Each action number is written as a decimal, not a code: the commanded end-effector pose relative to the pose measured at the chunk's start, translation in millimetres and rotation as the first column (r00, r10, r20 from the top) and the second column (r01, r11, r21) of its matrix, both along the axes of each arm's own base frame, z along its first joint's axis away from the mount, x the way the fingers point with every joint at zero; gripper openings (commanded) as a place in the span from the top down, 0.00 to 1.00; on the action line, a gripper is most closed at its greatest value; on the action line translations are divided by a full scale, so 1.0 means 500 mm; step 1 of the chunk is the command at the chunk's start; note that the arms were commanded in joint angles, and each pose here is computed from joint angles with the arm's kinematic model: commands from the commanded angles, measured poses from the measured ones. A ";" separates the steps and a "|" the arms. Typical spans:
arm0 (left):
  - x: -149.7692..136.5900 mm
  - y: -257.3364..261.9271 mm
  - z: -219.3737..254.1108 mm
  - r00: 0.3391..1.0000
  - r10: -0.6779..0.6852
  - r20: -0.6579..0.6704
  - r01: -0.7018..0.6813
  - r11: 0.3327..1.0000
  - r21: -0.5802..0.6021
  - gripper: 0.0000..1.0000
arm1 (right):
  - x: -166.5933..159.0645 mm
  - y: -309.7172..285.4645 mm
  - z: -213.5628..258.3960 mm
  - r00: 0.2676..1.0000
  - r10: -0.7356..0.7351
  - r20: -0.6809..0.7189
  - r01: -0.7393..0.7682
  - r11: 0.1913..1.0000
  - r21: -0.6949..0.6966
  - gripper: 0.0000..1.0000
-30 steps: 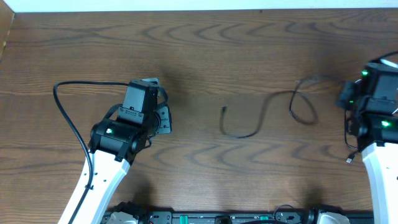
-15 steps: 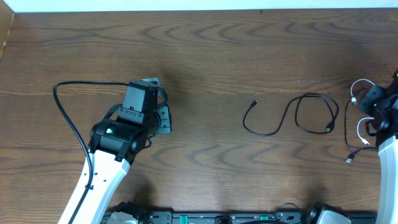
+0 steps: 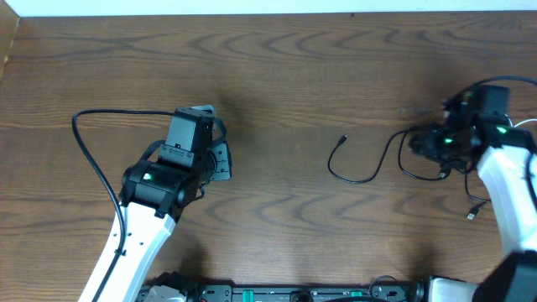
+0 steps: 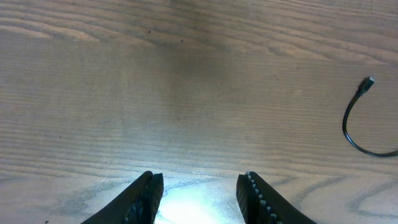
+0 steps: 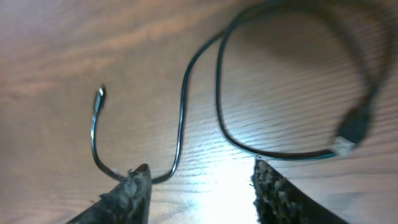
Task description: Untangle cables
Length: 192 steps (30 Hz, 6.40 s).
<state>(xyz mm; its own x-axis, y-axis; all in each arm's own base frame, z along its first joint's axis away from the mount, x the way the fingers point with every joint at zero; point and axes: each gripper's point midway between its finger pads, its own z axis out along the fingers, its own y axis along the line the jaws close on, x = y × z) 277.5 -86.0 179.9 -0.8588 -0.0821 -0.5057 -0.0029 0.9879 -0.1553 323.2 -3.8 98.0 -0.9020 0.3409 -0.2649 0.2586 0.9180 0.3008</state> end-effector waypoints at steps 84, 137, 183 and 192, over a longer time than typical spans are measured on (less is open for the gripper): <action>0.000 0.003 0.005 1.000 0.006 0.001 -0.006 1.000 0.001 0.56 | 0.071 -0.135 0.170 0.961 -0.057 0.269 0.202 0.811 -0.549 0.99; 0.028 0.057 -0.072 0.990 0.101 -0.097 -0.084 0.983 0.164 0.49 | -0.013 0.143 -0.021 0.926 0.360 -0.115 -0.372 0.921 -0.116 0.21; -0.137 0.133 0.055 0.970 0.191 0.150 -0.182 0.981 -0.069 0.02 | -0.218 0.117 0.174 0.832 0.321 0.452 -0.249 0.945 -0.213 0.01; -0.137 0.133 0.055 0.970 0.191 0.150 -0.182 0.981 -0.069 0.02 | -0.220 0.117 0.172 0.835 0.322 0.446 -0.250 0.945 -0.213 0.01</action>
<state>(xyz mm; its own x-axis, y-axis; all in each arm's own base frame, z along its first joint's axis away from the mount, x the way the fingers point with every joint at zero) 209.6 -19.2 211.6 -0.7271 -0.2747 -0.6292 -0.1657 0.9596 -0.2275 214.7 53.3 187.0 -0.7018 0.0046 -0.7124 -0.1646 0.9719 0.1684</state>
